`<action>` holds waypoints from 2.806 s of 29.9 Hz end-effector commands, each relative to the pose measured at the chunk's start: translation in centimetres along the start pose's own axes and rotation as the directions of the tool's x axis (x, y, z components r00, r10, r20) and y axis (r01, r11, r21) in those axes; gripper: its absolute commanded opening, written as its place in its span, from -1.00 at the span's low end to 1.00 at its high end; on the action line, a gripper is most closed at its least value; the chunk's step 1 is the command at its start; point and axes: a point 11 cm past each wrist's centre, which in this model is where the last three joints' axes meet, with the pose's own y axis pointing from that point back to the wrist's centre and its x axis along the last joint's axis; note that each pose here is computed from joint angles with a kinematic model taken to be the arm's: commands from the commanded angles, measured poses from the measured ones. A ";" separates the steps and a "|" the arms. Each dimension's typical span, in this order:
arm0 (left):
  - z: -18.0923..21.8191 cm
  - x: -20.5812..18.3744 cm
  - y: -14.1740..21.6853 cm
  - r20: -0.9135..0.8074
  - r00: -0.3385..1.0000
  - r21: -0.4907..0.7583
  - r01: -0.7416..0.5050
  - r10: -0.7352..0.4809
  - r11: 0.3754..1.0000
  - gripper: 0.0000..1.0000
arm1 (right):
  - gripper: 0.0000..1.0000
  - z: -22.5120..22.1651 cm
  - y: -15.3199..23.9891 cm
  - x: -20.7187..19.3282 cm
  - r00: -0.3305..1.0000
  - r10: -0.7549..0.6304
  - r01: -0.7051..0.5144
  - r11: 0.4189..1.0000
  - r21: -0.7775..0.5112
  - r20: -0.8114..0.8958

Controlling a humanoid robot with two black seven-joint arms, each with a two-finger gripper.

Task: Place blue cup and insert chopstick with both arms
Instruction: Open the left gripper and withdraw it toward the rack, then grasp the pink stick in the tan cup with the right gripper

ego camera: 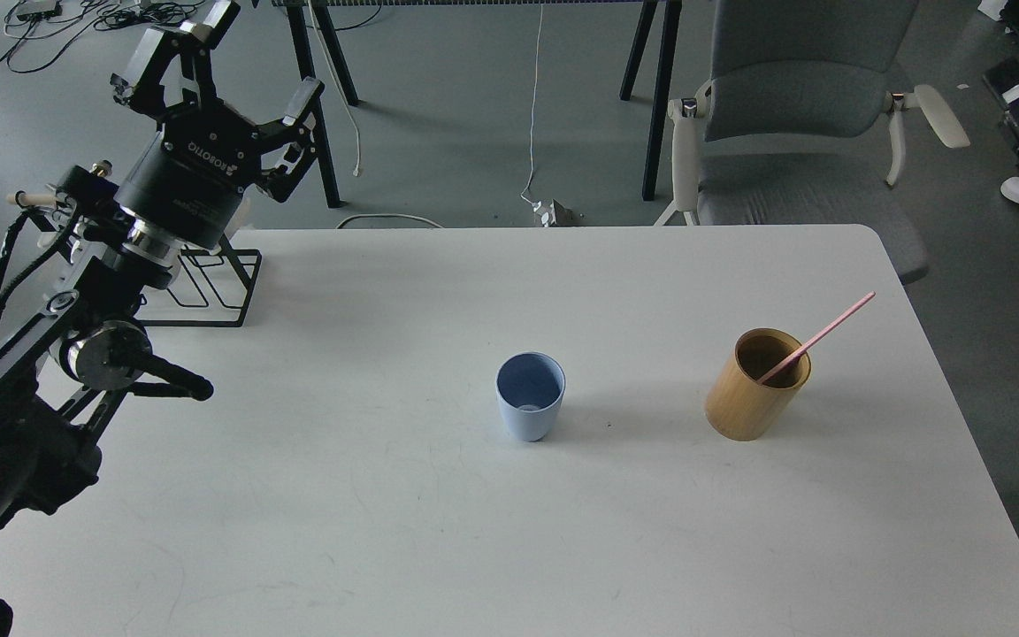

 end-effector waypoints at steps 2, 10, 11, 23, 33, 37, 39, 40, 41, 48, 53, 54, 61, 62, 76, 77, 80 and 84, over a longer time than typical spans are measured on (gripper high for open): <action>0.6 0.0 -1.5 0.024 0.999 -0.005 0.020 -0.020 1.000 0.89 | 0.89 3.2 1.7 -3.3 0.999 -0.048 0.049 0.995 -0.082 0.016; -0.2 0.0 -1.5 0.013 1.000 0.008 0.015 -0.015 1.000 0.89 | 0.88 7.2 2.7 -8.9 0.991 -0.129 0.123 0.983 -0.138 -0.037; -0.4 -0.2 -1.6 0.007 1.000 0.007 0.017 -0.017 1.000 0.90 | 0.87 7.2 2.7 -9.8 0.990 -0.137 0.132 0.982 -0.136 -0.028; -1.1 0.0 -1.3 -0.004 1.000 0.016 0.002 -0.002 1.000 0.91 | 0.02 7.8 3.1 -15.8 0.974 -0.228 0.226 0.963 -0.146 0.006; -1.8 -0.5 -1.5 -0.025 1.000 0.013 0.004 -0.004 1.000 0.91 | -0.26 7.7 3.1 -15.8 0.973 -0.232 0.230 0.963 -0.141 -0.001; -2.0 -0.7 -1.5 -0.032 0.999 0.012 0.004 -0.004 1.000 0.92 | -0.29 7.7 3.2 -15.7 0.972 -0.234 0.231 0.963 -0.141 -0.003; -2.0 -0.7 -1.5 -0.032 0.999 0.013 0.003 -0.003 1.000 0.92 | -0.29 7.7 3.2 -15.7 0.972 -0.234 0.231 0.963 -0.141 -0.003; -2.1 -0.7 -1.3 -0.034 0.999 0.015 0.001 -0.001 1.000 0.92 | -0.30 7.6 3.2 -15.7 0.972 -0.235 0.233 0.962 -0.140 -0.002; -2.2 -0.6 -1.3 -0.034 0.999 0.016 0.000 0.000 1.000 0.92 | -0.33 7.6 3.2 -15.7 0.972 -0.235 0.233 0.962 -0.140 -0.002; -2.4 -0.8 -1.3 -0.040 0.999 0.016 0.001 0.000 1.000 0.93 | -0.45 7.4 3.6 -15.9 0.970 -0.242 0.241 0.961 -0.137 0.007; -2.5 -0.8 -1.2 -0.044 0.999 0.018 -0.002 0.002 1.000 0.93 | -0.49 7.4 3.8 -15.6 0.970 -0.245 0.243 0.960 -0.137 0.004; -2.5 -0.8 -1.2 -0.044 0.999 0.018 -0.002 0.002 1.000 0.93 | -0.50 7.3 3.8 -15.6 0.969 -0.246 0.244 0.960 -0.134 0.004; -2.6 -0.8 -1.1 -0.045 0.999 0.020 -0.004 0.004 1.000 0.93 | -0.57 7.1 3.8 -15.7 0.969 -0.247 0.246 0.961 -0.127 0.011; -2.6 -0.8 -1.1 -0.045 0.999 0.020 -0.004 0.004 1.000 0.93 | -0.60 7.1 3.8 -15.7 0.969 -0.247 0.246 0.961 -0.127 0.011; -2.9 -0.8 -0.9 -0.051 0.999 0.023 -0.006 0.008 1.000 0.94 | -0.88 6.9 3.8 -14.9 0.969 -0.245 0.244 0.962 -0.122 0.001; -2.9 -0.8 -0.9 -0.051 0.999 0.023 -0.006 0.008 1.000 0.94 | -0.90 6.8 3.8 -14.6 0.970 -0.244 0.242 0.963 -0.119 -0.001; -2.9 -0.9 -0.9 -0.053 0.999 0.022 -0.006 0.007 1.000 0.94 | -0.92 6.7 3.8 -14.1 0.970 -0.241 0.239 0.964 -0.116 -0.008; -3.3 -1.2 -1.0 -0.064 0.998 0.021 -0.004 0.006 1.000 0.94 | -0.93 6.6 3.7 -12.9 0.972 -0.232 0.228 0.967 -0.112 -0.024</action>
